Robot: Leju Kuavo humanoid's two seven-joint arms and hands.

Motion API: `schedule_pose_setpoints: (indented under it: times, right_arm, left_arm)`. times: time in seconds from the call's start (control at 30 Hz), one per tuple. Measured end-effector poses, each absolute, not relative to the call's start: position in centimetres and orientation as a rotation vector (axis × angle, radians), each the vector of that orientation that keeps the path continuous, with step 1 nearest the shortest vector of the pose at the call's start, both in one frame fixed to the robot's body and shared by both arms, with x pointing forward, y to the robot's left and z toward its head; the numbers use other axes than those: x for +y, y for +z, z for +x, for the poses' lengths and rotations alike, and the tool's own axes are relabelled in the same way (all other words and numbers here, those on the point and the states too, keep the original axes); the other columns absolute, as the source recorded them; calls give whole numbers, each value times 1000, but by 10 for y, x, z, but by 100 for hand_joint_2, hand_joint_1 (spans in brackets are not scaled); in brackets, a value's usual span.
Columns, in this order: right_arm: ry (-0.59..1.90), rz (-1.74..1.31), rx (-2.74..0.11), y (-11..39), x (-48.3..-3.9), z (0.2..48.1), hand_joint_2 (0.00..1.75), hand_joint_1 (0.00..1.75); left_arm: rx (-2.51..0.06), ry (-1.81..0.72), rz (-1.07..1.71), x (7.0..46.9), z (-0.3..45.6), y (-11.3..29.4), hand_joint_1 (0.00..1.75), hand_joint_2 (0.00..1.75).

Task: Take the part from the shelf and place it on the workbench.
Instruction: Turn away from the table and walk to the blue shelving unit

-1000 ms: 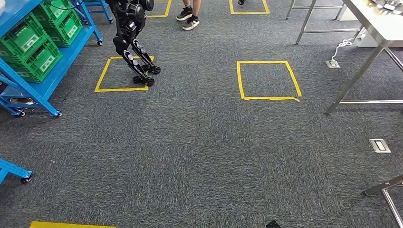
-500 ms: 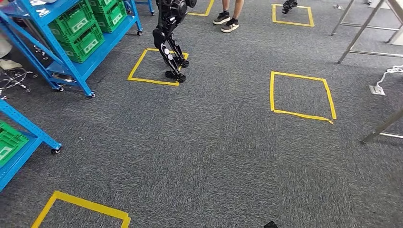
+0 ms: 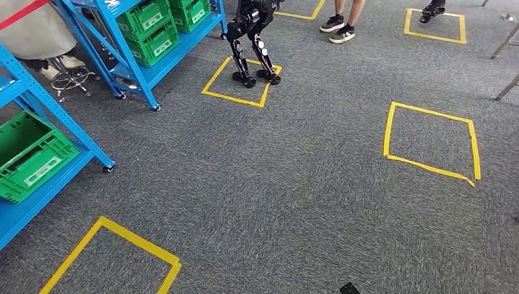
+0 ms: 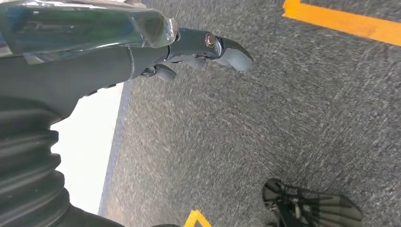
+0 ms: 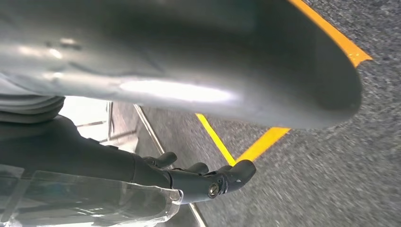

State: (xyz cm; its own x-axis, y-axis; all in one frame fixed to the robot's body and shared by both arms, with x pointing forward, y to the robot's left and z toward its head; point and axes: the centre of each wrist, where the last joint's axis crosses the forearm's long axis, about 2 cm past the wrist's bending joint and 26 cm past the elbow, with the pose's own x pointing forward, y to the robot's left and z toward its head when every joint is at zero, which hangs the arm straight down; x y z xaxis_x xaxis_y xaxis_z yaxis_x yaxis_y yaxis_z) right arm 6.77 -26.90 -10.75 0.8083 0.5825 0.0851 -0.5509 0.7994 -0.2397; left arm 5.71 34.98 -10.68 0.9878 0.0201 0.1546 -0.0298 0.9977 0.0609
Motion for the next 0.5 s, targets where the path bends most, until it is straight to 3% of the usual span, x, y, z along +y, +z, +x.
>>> schedule_pose_setpoints:
  times: [0.5]
  right_arm:
    - [619, -188, -160, -107, -267, 69, 0, 0]
  left_arm:
    - [-148, 6, 64, 349, 60, -107, 0, 175]
